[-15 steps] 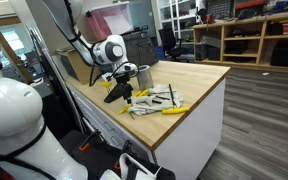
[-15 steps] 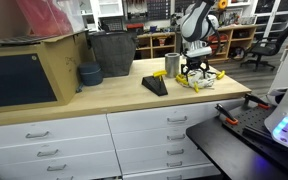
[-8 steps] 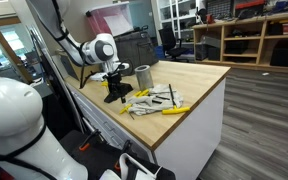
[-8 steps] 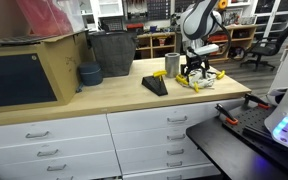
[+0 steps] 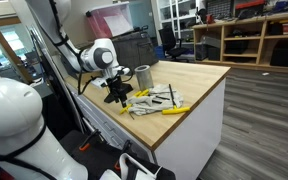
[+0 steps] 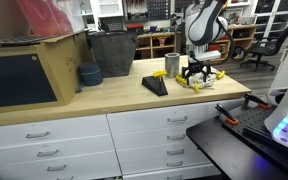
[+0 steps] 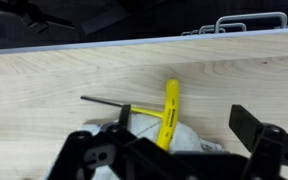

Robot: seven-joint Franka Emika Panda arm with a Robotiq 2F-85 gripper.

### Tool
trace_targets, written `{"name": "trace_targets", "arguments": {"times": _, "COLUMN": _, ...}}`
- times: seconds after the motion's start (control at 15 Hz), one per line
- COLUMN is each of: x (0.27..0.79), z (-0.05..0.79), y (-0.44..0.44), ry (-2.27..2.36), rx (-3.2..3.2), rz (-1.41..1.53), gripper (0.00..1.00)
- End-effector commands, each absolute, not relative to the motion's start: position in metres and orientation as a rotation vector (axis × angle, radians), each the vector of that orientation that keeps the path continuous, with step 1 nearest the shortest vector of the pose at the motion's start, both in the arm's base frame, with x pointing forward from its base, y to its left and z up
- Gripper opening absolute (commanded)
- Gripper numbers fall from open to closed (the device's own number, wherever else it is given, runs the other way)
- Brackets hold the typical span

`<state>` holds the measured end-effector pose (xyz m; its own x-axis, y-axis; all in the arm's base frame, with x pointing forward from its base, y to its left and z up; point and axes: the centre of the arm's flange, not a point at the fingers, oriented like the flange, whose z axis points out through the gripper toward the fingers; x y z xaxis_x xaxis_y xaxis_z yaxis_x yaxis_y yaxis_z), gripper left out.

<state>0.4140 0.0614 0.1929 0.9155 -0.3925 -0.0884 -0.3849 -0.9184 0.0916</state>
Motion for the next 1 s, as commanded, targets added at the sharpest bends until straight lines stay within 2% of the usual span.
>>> {"name": "trace_targets", "arguments": {"times": 0.0, "x": 0.403, "z": 0.173, "y": 0.055, "ry": -0.720, "rx": 2.991, "rz": -0.113, "gripper": 1.00}}
{"name": "trace_targets", "arguments": {"times": 0.27, "x": 0.392, "z": 0.151, "y": 0.048, "ry": -0.798, "rx": 2.969, "rz": -0.131, "gripper": 1.00}}
{"name": "trace_targets", "arguments": {"times": 0.33, "x": 0.391, "z": 0.148, "y": 0.048, "ry": -0.815, "rx": 2.964, "rz": -0.120, "gripper": 0.95}}
{"name": "trace_targets", "arguments": {"times": 0.4, "x": 0.390, "z": 0.145, "y": 0.047, "ry": -0.827, "rx": 2.964, "rz": -0.113, "gripper": 0.74}}
{"name": "trace_targets", "arguments": {"times": 0.53, "x": 0.388, "z": 0.146, "y": 0.049, "ry": -0.842, "rx": 2.964, "rz": -0.070, "gripper": 0.69}}
{"name": "trace_targets", "arguments": {"times": 0.93, "x": 0.387, "z": 0.156, "y": 0.049, "ry": -0.869, "rx": 2.952, "rz": 0.009, "gripper": 0.25}}
